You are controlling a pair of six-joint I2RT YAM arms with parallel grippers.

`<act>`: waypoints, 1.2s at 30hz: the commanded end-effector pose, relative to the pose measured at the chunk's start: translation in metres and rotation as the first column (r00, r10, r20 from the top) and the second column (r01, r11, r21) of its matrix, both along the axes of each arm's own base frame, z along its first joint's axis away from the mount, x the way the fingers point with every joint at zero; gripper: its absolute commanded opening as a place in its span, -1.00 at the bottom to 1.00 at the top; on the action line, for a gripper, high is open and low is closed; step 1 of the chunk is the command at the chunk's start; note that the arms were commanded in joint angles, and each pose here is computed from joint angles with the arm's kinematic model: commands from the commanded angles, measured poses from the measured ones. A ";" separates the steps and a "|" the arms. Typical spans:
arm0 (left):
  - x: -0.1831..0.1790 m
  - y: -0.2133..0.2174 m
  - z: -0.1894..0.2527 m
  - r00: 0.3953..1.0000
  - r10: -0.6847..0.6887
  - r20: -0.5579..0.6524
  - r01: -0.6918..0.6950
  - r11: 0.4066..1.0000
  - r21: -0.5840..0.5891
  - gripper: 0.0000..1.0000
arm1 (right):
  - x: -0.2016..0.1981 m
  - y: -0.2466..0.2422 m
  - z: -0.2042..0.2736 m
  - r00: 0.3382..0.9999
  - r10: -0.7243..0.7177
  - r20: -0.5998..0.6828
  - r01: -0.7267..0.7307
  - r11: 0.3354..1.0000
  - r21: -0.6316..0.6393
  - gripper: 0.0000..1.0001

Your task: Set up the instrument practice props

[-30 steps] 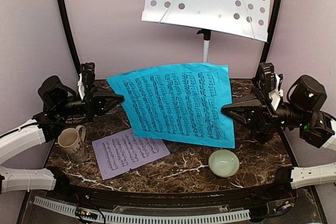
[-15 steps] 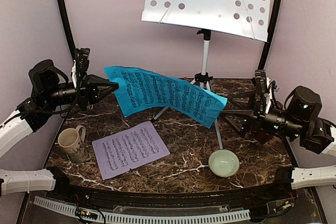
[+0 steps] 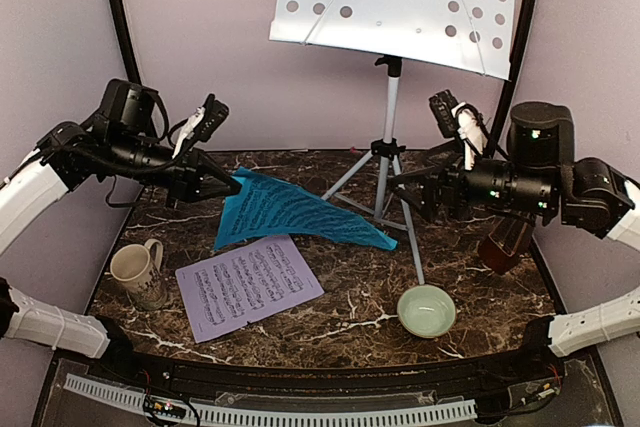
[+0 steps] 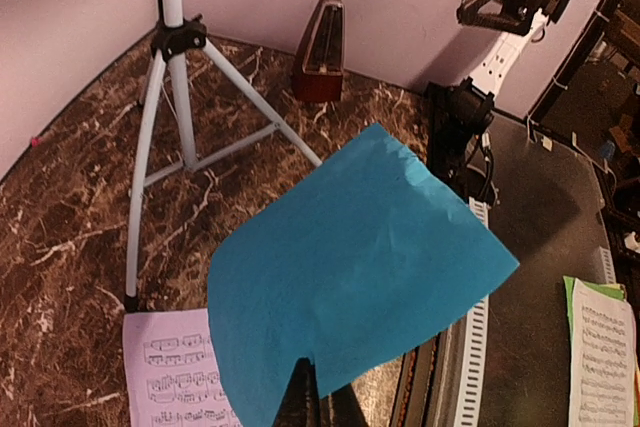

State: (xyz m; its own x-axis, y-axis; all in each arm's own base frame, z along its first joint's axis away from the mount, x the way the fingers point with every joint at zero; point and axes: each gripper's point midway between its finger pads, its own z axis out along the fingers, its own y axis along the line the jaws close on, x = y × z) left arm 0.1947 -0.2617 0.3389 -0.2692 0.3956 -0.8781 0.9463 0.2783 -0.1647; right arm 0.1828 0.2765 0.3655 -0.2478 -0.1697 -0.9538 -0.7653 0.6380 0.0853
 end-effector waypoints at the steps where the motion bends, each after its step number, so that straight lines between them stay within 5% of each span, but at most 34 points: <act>1: -0.016 -0.005 -0.026 0.995 -0.042 -0.093 0.055 0.989 0.136 -1.00 | -0.015 0.036 0.016 0.988 0.153 0.012 -0.152 0.987 -0.053 0.85; 14: -0.036 -0.038 -0.022 0.972 -0.185 -0.142 0.206 0.967 0.149 -1.00 | -0.039 0.111 -0.036 0.933 0.357 0.056 -0.310 0.870 -0.383 0.87; 26: -0.066 -0.047 -0.015 0.945 -0.310 -0.105 0.323 0.934 0.152 -1.00 | -0.048 0.100 -0.024 0.872 0.471 0.135 -0.369 0.813 -0.451 0.80; 36: -0.083 -0.051 -0.010 0.924 -0.377 -0.061 0.381 0.905 0.188 -1.00 | -0.045 0.111 -0.053 0.865 0.496 0.067 -0.394 0.757 -0.521 0.47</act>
